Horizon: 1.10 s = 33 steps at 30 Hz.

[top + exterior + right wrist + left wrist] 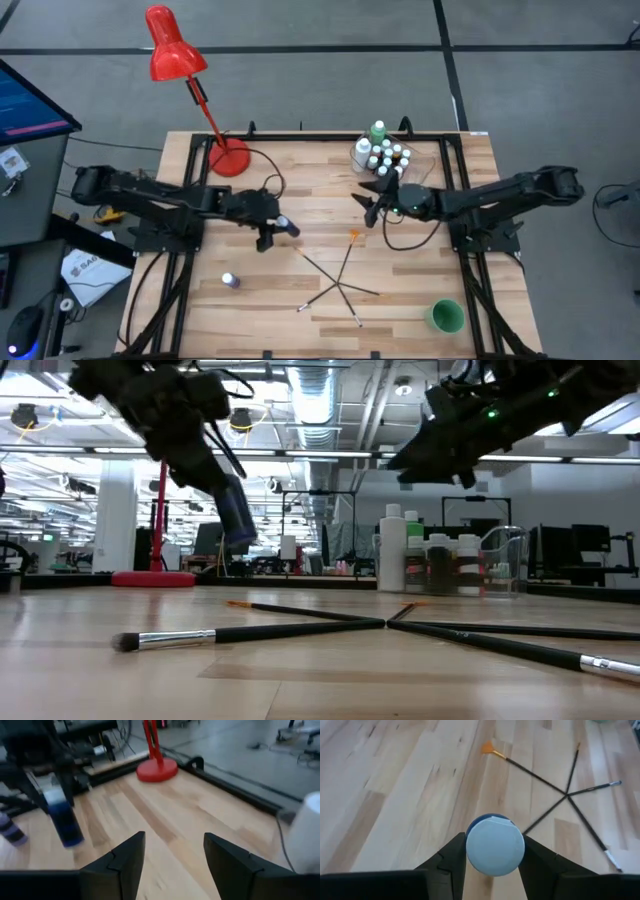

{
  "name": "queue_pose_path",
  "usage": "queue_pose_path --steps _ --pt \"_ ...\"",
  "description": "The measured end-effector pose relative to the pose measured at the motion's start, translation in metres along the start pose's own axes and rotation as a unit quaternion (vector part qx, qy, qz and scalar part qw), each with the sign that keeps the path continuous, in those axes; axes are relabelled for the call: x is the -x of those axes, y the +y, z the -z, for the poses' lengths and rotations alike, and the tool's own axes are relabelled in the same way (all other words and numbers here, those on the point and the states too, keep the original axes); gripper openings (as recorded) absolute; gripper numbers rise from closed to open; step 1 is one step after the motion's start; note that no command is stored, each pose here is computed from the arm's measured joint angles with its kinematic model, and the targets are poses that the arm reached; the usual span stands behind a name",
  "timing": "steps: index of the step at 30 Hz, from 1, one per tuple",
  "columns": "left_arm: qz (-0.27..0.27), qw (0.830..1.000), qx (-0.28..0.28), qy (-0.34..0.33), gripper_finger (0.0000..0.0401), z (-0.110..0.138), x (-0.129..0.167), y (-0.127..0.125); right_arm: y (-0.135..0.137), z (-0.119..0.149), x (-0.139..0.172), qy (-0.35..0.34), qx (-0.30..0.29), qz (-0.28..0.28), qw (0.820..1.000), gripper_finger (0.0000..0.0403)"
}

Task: Pick & Place Paint Supplies
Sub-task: Put the small dark blue paint bottle into the transparent bin

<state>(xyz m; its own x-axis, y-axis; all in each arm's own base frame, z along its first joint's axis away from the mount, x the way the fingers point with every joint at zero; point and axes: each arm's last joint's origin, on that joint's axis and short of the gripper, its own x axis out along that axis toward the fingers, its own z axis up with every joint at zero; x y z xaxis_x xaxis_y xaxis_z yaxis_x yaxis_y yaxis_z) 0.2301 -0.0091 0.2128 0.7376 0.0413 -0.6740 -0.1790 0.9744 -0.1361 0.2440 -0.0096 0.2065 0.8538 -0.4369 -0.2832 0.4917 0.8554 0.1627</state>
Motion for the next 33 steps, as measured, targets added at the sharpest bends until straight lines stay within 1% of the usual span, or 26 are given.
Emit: queue_pose_path --steps 2,4,8,11,15,17,21,25,29,33 --pt "-0.002 1.0 -0.015 0.008 0.0132 -0.006 -0.008 0.001 0.005 -0.001 -0.009 -0.01 0.009 -0.003 1.0 0.0201" --pt "0.0 0.999 -0.032 0.016 0.0132 -0.011 -0.015 0.0 0.01 -0.003 -0.017 -0.005 0.019 -0.004 1.0 0.0201" --pt "0.002 0.998 -0.067 0.022 0.0135 -0.025 -0.029 -0.005 0.031 -0.013 -0.041 0.004 0.047 -0.041 0.998 0.0202" --pt "0.002 0.996 -0.083 0.025 0.0137 -0.032 -0.037 -0.007 0.048 -0.019 -0.057 0.003 0.082 -0.055 0.995 0.0204" --pt "0.001 0.995 -0.096 0.03 0.0138 -0.035 -0.041 -0.008 0.07 -0.023 -0.068 0.011 0.133 -0.07 0.989 0.0205" --pt "0.0 0.994 -0.1 0.03 0.0139 -0.035 -0.042 -0.008 0.08 -0.023 -0.073 0.01 0.148 -0.079 0.986 0.0205" --pt "-0.009 0.994 -0.109 0.025 0.0139 -0.036 -0.039 -0.008 0.093 -0.021 -0.081 0.013 0.165 -0.095 0.982 0.0205" --pt "-0.01 0.994 -0.11 0.017 0.0139 -0.038 -0.035 -0.008 0.096 -0.013 -0.092 0.029 0.172 -0.103 0.979 0.0205" --pt "-0.01 0.994 -0.112 0.013 0.014 -0.039 -0.034 -0.008 0.102 -0.012 -0.101 0.028 0.171 -0.102 0.98 0.0206" --pt "-0.01 0.993 -0.114 0.014 0.014 -0.038 -0.034 -0.008 0.107 -0.015 -0.104 0.024 0.187 -0.113 0.975 0.0215"
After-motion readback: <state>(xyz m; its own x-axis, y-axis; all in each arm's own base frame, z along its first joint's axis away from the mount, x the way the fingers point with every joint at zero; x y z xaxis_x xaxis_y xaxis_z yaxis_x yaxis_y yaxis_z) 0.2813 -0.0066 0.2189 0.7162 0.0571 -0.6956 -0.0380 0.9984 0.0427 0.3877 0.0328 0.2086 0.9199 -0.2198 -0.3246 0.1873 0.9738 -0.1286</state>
